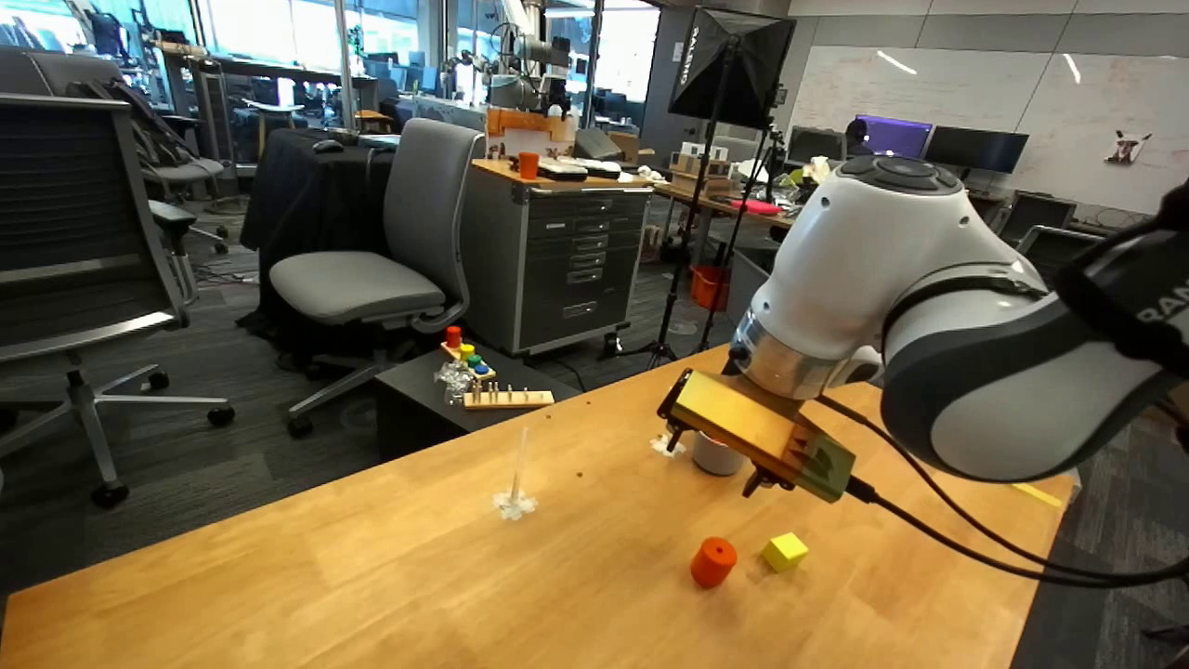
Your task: Put all the blocks in the gray pot one at a time except the orange cylindrical block
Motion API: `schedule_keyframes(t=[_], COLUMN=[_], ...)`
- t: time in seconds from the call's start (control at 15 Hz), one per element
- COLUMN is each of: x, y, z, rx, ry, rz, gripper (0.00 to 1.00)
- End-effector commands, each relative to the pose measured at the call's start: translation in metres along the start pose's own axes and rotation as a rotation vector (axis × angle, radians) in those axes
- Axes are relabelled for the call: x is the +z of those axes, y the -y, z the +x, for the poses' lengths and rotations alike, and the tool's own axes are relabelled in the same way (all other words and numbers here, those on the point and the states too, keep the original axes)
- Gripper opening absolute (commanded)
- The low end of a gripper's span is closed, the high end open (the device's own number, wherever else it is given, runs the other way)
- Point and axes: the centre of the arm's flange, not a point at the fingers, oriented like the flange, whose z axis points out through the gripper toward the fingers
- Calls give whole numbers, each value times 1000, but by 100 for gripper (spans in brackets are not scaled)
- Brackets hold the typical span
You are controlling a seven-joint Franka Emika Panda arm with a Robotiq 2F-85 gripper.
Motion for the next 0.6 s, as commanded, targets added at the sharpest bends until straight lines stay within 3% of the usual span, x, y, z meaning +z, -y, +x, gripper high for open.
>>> schedule_keyframes(t=[0.0, 0.53], x=[-7, -49], y=[-20, -51], z=[-14, -17], rx=[72, 75], ry=[-16, -49], rz=[54, 107], gripper=[100, 100])
